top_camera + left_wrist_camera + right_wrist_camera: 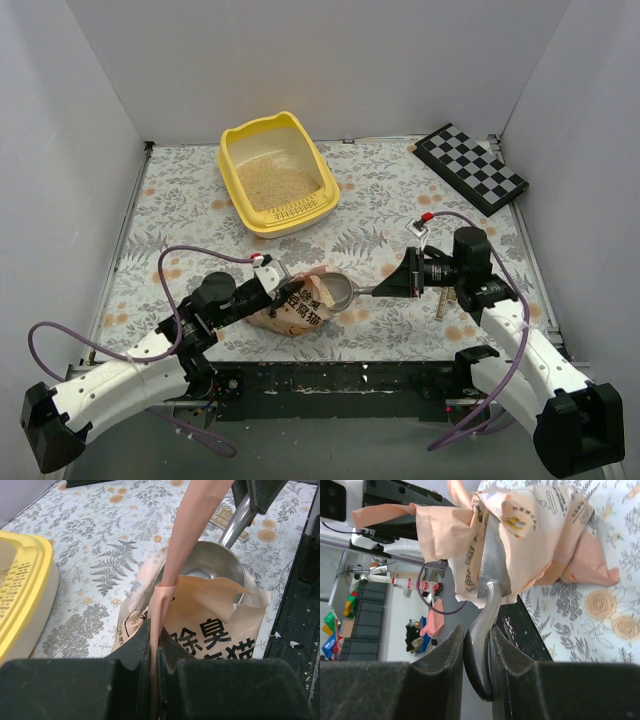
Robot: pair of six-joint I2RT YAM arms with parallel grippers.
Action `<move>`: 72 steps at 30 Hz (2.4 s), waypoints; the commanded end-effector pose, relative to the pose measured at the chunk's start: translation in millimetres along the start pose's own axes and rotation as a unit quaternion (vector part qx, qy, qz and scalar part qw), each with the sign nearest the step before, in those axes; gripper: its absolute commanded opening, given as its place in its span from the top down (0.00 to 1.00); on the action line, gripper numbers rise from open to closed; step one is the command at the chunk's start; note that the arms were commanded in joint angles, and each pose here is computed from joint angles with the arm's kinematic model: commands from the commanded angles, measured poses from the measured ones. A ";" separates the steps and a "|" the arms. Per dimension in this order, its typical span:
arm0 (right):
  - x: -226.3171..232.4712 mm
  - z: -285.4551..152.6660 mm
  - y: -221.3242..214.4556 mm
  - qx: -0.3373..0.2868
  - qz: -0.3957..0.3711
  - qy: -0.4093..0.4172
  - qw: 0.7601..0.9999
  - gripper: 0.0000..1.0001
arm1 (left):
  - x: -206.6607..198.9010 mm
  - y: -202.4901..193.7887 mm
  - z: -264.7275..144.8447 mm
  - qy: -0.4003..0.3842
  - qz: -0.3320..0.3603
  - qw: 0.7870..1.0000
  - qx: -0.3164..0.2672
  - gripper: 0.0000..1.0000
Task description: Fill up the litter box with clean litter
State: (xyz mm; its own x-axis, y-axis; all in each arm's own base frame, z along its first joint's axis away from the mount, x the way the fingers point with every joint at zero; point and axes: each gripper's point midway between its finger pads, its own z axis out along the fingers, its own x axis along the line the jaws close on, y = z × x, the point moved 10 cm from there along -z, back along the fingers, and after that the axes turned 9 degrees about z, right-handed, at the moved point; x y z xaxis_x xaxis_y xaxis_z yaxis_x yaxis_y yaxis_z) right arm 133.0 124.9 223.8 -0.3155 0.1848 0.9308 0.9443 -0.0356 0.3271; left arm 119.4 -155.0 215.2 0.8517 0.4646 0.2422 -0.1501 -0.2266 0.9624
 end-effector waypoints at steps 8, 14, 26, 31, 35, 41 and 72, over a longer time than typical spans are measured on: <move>-21.6 -17.9 -29.8 -0.040 0.012 0.007 0.999 0.99 | -15.1 20.3 15.4 -0.030 0.000 0.997 -0.064 1.00; -17.6 -24.6 -35.3 -0.083 0.040 0.009 0.996 0.99 | -19.1 10.5 9.2 -0.017 0.000 0.998 -0.055 1.00; 4.4 -29.5 -33.9 -0.132 0.024 0.018 0.991 0.99 | -27.7 4.1 15.6 -0.022 0.005 1.000 -0.017 1.00; 7.7 -31.4 -36.6 -0.145 0.034 0.003 0.989 0.99 | -27.3 6.7 13.1 -0.017 0.006 0.999 -0.026 1.00; 7.9 -33.1 -43.6 -0.156 0.050 -0.012 0.986 0.99 | -25.7 7.2 11.5 -0.003 0.006 1.000 -0.028 1.00; 14.0 -36.2 -55.5 -0.203 0.072 -0.004 0.977 0.99 | -26.6 7.6 12.3 -0.004 0.006 1.000 -0.026 1.00; 74.8 -65.7 -121.1 -0.306 0.056 0.005 0.950 0.99 | -19.2 18.8 3.0 0.049 -0.014 0.996 -0.069 1.00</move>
State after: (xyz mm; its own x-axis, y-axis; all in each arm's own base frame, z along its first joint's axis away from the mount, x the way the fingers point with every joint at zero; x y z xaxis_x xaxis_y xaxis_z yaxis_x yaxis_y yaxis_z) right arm 28.0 86.0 239.4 0.0813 0.1663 0.9827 0.8181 -0.5744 0.0295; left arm 103.1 -170.4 218.7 0.8111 0.5307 0.2458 -0.1868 -0.1632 0.9688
